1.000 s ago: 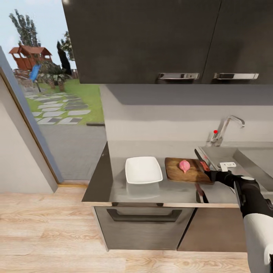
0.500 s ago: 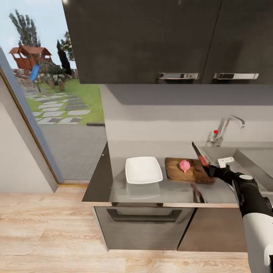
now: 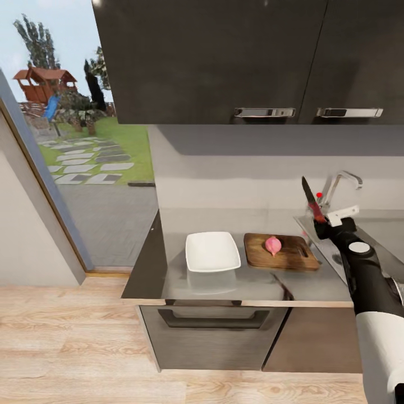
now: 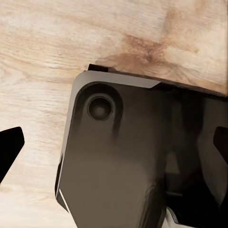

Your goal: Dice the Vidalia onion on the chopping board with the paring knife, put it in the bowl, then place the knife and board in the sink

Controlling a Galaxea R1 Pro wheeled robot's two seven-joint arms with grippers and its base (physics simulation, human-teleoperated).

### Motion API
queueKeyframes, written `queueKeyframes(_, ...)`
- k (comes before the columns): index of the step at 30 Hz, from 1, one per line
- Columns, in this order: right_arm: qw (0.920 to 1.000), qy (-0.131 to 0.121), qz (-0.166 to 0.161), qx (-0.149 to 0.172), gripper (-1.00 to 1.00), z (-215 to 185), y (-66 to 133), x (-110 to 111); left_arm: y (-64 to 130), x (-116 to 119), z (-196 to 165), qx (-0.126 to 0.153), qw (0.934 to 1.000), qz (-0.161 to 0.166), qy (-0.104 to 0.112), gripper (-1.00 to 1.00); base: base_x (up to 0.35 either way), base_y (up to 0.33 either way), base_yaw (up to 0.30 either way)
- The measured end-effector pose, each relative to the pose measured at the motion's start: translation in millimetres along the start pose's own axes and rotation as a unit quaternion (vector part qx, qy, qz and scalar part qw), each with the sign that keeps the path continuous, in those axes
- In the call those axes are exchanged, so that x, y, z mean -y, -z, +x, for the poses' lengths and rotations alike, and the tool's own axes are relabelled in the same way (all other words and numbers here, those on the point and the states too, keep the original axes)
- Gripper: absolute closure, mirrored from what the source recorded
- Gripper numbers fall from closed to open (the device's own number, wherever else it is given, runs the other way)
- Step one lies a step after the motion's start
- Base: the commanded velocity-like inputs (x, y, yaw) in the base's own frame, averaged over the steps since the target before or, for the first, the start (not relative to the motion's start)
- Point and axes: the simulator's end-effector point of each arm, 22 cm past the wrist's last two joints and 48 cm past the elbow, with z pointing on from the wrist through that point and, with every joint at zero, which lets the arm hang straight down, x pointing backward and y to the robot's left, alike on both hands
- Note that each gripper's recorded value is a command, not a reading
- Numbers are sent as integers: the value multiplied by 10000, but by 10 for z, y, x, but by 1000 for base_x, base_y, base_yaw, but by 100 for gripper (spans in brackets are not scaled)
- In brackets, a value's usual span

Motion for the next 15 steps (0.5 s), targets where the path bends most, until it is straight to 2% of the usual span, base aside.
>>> queueKeyframes(2,9979,338,518,194,100,-124,17,74,1,3,-2,18,10000,1,-5,-100,0,0,0)
queueKeyframes(3,9967,430,630,287,100,-177,27,77,1,4,-3,21,10000,1,-6,-100,0,0,0)
queueKeyframes(5,9907,720,941,676,100,-393,71,41,2,5,-4,27,10000,1,-7,-100,0,0,0)
queueKeyframes(7,9853,878,1112,957,100,-573,125,-117,0,29,2,26,10000,16,-4,-100,0,0,0)
queueKeyframes(11,9809,931,1355,1039,100,-642,183,-218,-1,47,4,28,10000,27,3,-100,0,0,0)
queueKeyframes(15,9731,1239,1644,1039,100,-664,311,-502,-1,45,-4,38,10000,26,-2,-100,0,0,0)
